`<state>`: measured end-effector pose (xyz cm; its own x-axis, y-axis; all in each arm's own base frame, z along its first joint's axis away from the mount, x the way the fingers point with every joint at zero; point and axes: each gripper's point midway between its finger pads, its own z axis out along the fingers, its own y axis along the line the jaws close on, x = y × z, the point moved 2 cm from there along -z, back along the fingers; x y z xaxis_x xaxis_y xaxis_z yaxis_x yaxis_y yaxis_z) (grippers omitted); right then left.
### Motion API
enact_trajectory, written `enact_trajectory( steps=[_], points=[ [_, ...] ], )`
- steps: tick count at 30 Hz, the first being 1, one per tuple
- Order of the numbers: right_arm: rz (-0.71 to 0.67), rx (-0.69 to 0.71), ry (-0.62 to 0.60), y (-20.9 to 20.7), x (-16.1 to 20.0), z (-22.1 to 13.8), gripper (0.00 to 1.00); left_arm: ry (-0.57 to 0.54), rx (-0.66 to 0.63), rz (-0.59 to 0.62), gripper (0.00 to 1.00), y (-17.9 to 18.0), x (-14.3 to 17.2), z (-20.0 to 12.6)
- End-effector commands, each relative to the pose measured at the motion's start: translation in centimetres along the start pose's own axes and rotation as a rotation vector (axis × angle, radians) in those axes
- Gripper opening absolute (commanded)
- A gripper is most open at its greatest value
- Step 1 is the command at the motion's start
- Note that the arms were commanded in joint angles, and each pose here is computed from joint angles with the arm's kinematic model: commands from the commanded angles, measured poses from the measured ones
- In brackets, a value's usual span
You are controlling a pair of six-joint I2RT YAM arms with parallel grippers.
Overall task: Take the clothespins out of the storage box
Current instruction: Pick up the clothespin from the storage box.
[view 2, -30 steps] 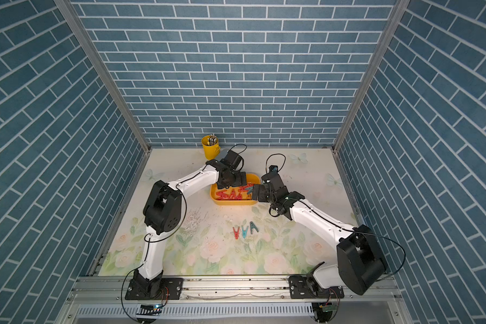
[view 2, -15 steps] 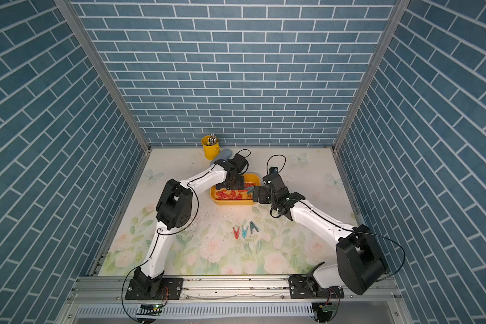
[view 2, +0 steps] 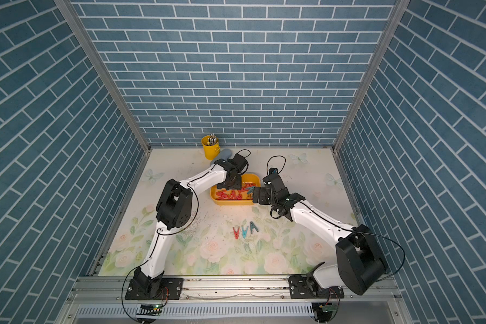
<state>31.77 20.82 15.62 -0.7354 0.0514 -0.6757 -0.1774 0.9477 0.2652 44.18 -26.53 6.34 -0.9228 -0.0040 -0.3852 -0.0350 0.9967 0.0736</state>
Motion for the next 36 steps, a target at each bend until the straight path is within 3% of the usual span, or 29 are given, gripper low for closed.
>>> enact_trajectory(
  steps=[1, 9, 15, 20, 26, 32, 36],
  points=[
    [-0.005, -0.016, -0.018, 0.1, -0.3, -0.4, 0.99, 0.019, 0.029, 0.002, 0.74, -1.0, 0.8, 0.2],
    [-0.004, -0.015, -0.016, 0.0, -0.2, -0.4, 0.99, 0.034, 0.059, 0.014, 0.71, -2.4, 1.5, 0.9],
    [0.003, -0.019, -0.016, 0.0, -0.1, -0.6, 0.99, 0.043, 0.036, 0.021, 0.49, -2.2, 1.7, 1.7],
    [0.014, -0.025, -0.012, 0.0, 0.0, -0.6, 1.0, 0.036, 0.023, 0.026, 0.43, -2.3, 1.5, 2.4],
    [0.018, -0.031, -0.013, 0.0, 0.1, -0.8, 1.0, 0.018, 0.019, 0.028, 0.24, -2.3, 0.9, 2.0],
    [0.023, -0.038, -0.016, 0.1, 0.2, -0.8, 0.99, -0.013, 0.03, 0.017, 0.11, -2.1, 0.1, 0.1],
    [0.024, -0.054, -0.017, 0.4, 0.1, -0.8, 0.99, -0.042, 0.045, 0.004, 0.11, -1.7, -0.6, -1.8]
  ],
)
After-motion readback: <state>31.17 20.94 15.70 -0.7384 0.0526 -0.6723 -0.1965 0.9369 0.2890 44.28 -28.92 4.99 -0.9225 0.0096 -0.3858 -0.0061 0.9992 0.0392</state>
